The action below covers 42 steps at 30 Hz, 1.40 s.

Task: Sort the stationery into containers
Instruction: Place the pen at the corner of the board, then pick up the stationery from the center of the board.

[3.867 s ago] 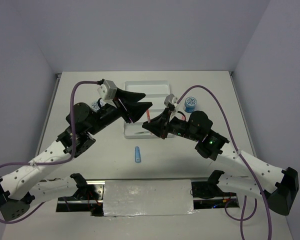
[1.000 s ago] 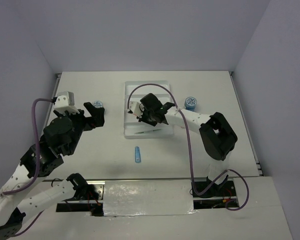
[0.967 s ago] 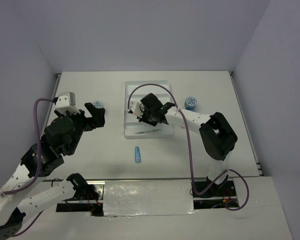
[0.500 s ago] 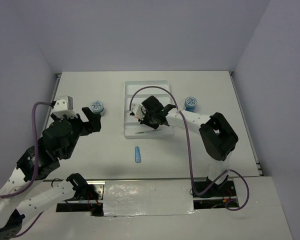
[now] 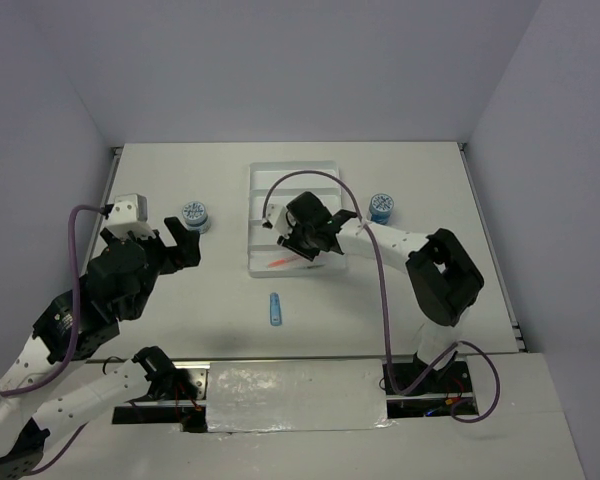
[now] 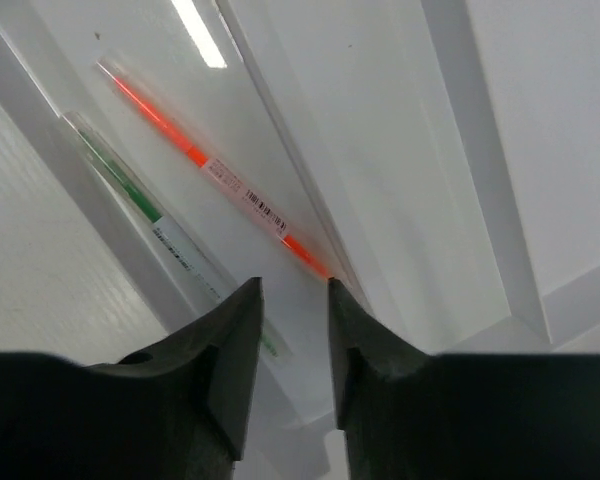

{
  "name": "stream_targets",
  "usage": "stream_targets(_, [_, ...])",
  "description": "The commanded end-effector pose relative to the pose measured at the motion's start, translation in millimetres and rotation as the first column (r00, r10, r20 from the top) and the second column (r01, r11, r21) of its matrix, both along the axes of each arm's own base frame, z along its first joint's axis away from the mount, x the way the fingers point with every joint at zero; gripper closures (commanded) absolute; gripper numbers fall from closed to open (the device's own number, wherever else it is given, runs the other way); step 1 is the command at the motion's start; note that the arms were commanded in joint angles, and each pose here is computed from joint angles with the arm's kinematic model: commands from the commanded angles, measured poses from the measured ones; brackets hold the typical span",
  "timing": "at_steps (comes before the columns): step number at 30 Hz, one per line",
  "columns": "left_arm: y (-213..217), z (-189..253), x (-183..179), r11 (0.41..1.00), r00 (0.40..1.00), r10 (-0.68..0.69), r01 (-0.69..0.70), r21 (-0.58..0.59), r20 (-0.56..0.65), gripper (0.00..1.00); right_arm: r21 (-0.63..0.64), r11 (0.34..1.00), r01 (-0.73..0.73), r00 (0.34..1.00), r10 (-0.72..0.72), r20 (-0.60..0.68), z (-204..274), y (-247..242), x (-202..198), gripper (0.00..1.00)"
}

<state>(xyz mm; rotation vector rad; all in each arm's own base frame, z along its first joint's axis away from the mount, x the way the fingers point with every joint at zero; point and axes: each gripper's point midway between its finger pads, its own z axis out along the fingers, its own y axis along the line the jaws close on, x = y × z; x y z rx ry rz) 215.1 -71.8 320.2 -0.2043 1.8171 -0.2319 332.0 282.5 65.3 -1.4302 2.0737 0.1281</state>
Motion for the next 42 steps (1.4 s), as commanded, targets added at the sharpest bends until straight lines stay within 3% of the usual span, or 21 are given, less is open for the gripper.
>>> stream_targets(1, [3.9,13.8,0.9,0.999,0.999,0.027,-0.026,-0.028,0.030,0.01,0.175,0.982,0.065,0.985,-0.091,0.148,75.9,9.0,13.1,0.50])
stream_targets(2, [4.6,11.3,1.3,0.999,0.999,0.033,-0.033,-0.018,0.019,0.01,0.242,0.964,0.107,0.980,-0.143,0.137,90.8,13.4,12.2,0.32])
stream_targets(3, [6.2,10.2,1.9,0.999,0.999,0.043,-0.043,-0.008,0.014,0.01,0.293,0.949,0.116,0.978,-0.161,0.134,106.8,18.0,9.6,0.02])
stream_targets(6, [9.1,1.9,3.1,0.997,0.998,0.062,-0.060,0.046,-0.026,0.01,0.486,0.860,0.155,0.973,-0.217,0.074,156.7,36.4,-22.0,0.00])
stream_targets(7, [11.3,-1.3,3.6,0.995,0.997,0.075,-0.072,0.065,-0.037,0.01,0.536,0.815,0.220,0.945,-0.315,0.091,168.6,33.9,-18.3,0.00])
stream_targets(8, [13.0,-6.2,4.6,0.992,0.995,0.089,-0.083,0.092,-0.054,0.01,0.576,0.745,0.337,0.916,-0.402,-0.016,155.1,39.2,-35.9,0.00])
stream_targets(11, [30.2,-27.5,1.6,0.969,0.979,0.172,-0.148,0.199,-0.109,0.01,0.603,0.599,0.528,0.819,-0.546,-0.175,133.0,41.4,-66.0,0.00])
stream_targets(12, [37.1,-39.8,-1.3,0.956,0.970,0.202,-0.166,0.242,-0.132,0.01,0.572,0.588,0.572,0.787,-0.589,-0.183,118.2,42.1,-72.1,0.01])
stream_targets(14, [49.0,-47.1,-3.8,0.939,0.953,0.276,-0.240,0.245,-0.122,0.01,0.527,0.562,0.637,0.728,-0.664,-0.171,106.0,46.1,-91.1,0.03])
stream_targets(15, [51.3,-55.9,-4.3,0.936,0.944,0.305,-0.273,0.224,-0.125,0.01,0.483,0.583,0.653,0.717,-0.682,-0.146,89.2,51.5,-97.8,0.04])
stream_targets(20, [62.2,-63.8,-0.3,0.946,0.947,0.299,-0.279,0.167,-0.116,0.01,0.392,0.670,0.631,0.758,-0.640,-0.127,51.8,81.8,-128.4,0.08])
stream_targets(30, [43.0,-83.3,15.5,0.969,0.961,0.196,-0.159,0.189,-0.193,0.01,0.278,0.715,0.641,0.767,-0.595,-0.239,-14.2,92.0,-154.2,0.16])
stream_targets(38, [37.2,-82.8,16.6,0.977,0.971,0.153,-0.120,0.178,-0.184,0.01,0.202,0.735,0.647,0.759,-0.595,-0.265,-51.8,87.3,-159.3,0.43])
stream_targets(42, [35.0,-84.5,17.8,0.977,0.971,0.144,-0.109,0.183,-0.193,0.01,0.203,0.742,0.639,0.763,-0.579,-0.286,-57.0,81.3,-163.1,0.66])
